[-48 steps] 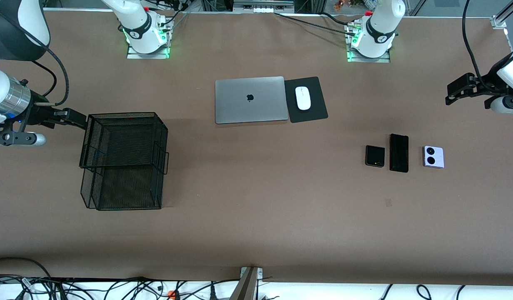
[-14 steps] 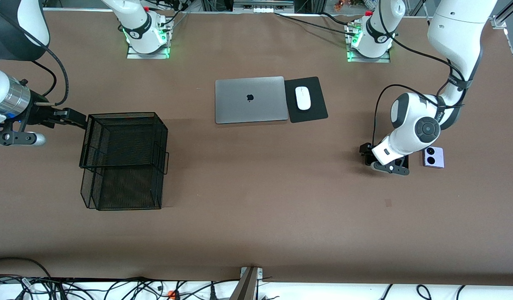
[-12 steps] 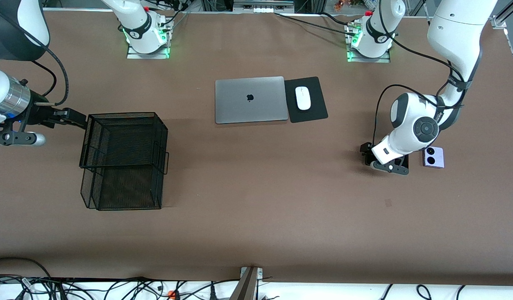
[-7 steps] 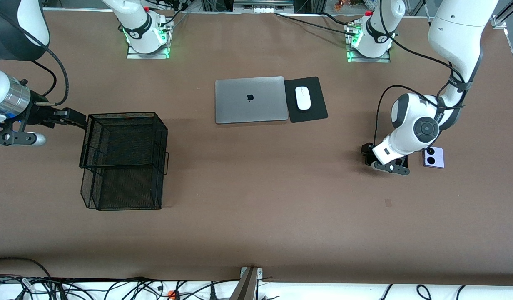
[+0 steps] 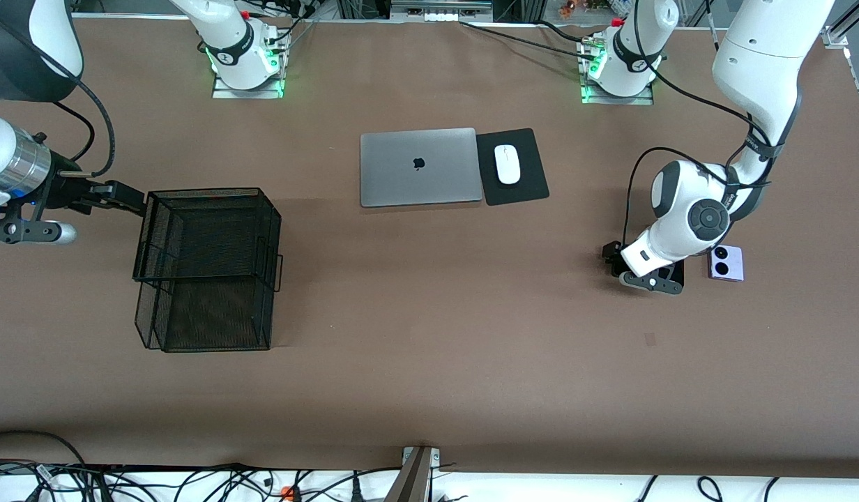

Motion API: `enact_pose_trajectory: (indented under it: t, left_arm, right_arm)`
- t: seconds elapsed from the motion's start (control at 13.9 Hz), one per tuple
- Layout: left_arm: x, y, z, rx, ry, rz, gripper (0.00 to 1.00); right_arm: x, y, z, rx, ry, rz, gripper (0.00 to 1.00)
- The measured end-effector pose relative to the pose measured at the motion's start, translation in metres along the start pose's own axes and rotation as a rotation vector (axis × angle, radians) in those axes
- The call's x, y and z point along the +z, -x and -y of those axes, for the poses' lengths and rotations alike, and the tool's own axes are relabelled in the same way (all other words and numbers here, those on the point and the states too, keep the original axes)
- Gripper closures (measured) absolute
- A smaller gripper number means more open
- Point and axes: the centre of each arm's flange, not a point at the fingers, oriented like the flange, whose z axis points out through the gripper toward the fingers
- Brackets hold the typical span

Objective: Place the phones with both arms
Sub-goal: 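Grasp the small black flip phone with the left gripper and lift, then carry the flip phone to mid-table and release it with the left gripper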

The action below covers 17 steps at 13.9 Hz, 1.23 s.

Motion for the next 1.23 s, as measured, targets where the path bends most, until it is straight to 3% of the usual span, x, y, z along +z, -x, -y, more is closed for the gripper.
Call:
enact_pose_trajectory:
  t: [0.07, 0.22, 0.29, 0.79, 1.01, 1.23]
  left_arm:
    - [0.000, 0.000, 0.000, 0.000, 0.000, 0.000, 0.00]
    - [-0.004, -0.001, 0.003, -0.006, -0.001, -0.011, 0.15]
    - [-0.004, -0.001, 0.004, -0.008, -0.001, -0.012, 0.16]
    - [-0.010, -0.009, 0.008, -0.038, -0.002, 0.004, 0.18]
    - [-0.041, -0.034, 0.003, -0.076, 0.003, 0.060, 0.19]
    - [-0.071, -0.059, -0.029, -0.131, 0.011, 0.034, 0.19]
  right_arm:
    - [0.000, 0.000, 0.000, 0.000, 0.000, 0.000, 0.00]
    - [0.000, 0.000, 0.000, 0.000, 0.000, 0.000, 0.00]
    - [0.000, 0.000, 0.000, 0.000, 0.000, 0.000, 0.00]
    - [0.000, 0.000, 0.000, 0.001, 0.000, 0.001, 0.00]
    - [0.000, 0.000, 0.000, 0.001, 0.000, 0.001, 0.00]
    - [0.000, 0.000, 0.000, 0.001, 0.000, 0.001, 0.00]
